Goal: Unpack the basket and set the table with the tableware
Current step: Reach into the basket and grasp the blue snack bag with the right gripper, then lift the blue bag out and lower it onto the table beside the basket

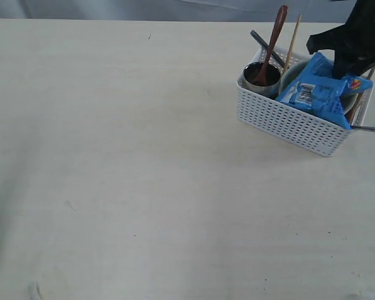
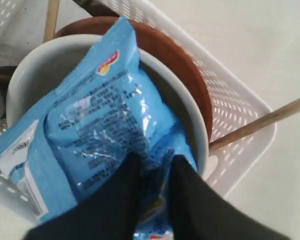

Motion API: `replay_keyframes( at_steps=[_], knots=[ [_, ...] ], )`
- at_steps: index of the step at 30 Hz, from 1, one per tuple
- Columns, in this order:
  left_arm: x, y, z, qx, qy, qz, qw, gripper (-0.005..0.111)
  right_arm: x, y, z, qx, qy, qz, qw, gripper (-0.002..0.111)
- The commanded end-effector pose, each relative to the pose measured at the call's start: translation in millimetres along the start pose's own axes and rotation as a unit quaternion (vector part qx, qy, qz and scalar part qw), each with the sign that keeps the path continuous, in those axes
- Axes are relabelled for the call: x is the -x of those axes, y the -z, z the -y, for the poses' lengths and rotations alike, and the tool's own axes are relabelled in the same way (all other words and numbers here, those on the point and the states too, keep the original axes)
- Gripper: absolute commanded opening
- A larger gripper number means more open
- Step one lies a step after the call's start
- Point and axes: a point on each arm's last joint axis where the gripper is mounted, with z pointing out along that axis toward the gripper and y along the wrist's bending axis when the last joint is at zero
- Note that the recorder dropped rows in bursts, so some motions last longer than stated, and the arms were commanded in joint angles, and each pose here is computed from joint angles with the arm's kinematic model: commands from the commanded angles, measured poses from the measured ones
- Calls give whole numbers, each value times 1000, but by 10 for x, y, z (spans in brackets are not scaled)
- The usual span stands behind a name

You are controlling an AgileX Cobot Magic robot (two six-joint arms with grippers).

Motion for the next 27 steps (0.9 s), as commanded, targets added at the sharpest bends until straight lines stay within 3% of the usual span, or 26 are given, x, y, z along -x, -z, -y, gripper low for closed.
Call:
replay_keyframes(
  at_steps=[1,15,19,22,27],
  knots=[
    [-9,1,-1,2,4,0,1000,0,-11,-12,29,-5,1,-9,1000,0],
    [-9,1,-1,2,4,0,1000,0,-138,619,60,-11,-4,73,997,0],
    [-9,1,-1,2,4,0,1000,0,-263,976,10,24,-30,119,992,0],
    [-9,1,-1,2,4,0,1000,0,-319,1111,-167,58,-21,136,989,0],
    [-9,1,-1,2,4,0,1000,0,-437,1121,-703,93,21,152,984,0]
  ],
)
